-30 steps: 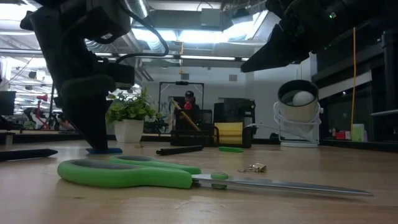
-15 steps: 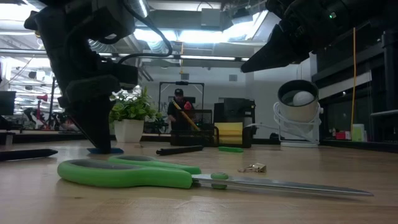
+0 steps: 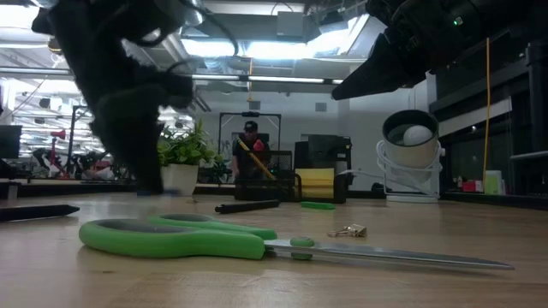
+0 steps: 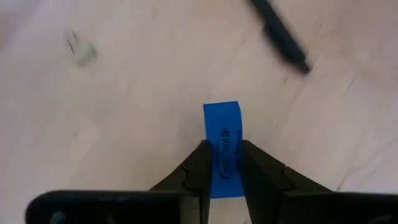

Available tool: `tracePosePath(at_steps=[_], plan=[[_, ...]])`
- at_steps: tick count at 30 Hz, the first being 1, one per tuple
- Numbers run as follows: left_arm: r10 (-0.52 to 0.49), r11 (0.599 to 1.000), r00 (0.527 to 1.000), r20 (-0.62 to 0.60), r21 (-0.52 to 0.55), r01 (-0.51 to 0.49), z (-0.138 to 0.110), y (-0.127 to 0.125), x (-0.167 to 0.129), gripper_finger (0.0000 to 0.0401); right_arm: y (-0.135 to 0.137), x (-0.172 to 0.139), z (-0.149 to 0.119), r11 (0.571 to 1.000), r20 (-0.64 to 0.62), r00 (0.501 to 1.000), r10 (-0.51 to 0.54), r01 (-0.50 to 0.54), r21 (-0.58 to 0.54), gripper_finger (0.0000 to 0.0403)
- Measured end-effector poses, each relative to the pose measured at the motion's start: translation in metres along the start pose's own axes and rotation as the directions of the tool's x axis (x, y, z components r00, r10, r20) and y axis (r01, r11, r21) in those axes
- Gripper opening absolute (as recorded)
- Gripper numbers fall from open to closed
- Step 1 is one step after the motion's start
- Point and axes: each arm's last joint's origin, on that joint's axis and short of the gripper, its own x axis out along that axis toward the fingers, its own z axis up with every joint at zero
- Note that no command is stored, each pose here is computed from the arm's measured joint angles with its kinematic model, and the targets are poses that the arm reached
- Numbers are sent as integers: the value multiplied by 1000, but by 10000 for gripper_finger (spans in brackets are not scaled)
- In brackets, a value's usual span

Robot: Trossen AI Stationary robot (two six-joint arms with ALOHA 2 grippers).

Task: Pick and place office supplies into organizer
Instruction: Put the blue eraser into the black organizer

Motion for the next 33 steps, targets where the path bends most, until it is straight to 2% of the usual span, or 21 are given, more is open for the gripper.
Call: tracePosePath(at_steps=[8, 15, 19, 26, 33], plan=[[6, 999, 985, 170, 46, -14, 13, 5, -26, 67, 0, 0, 0, 1000, -1, 1000, 0, 0, 2, 26], [3, 987, 918, 396, 144, -65, 31, 2, -41, 67, 0, 0, 1, 1000, 6, 1000, 0, 0, 7, 26], [-26, 974, 877, 479, 210, -86, 43, -1, -45, 67, 0, 0, 1, 1000, 6, 1000, 0, 0, 11, 26], [-21, 959, 832, 554, 247, -140, 63, 5, -44, 68, 0, 0, 1, 1000, 6, 1000, 0, 0, 9, 26], [58, 957, 822, 567, 203, -207, 81, 26, -37, 68, 0, 0, 0, 1000, 2, 1000, -1, 1, 5, 26]])
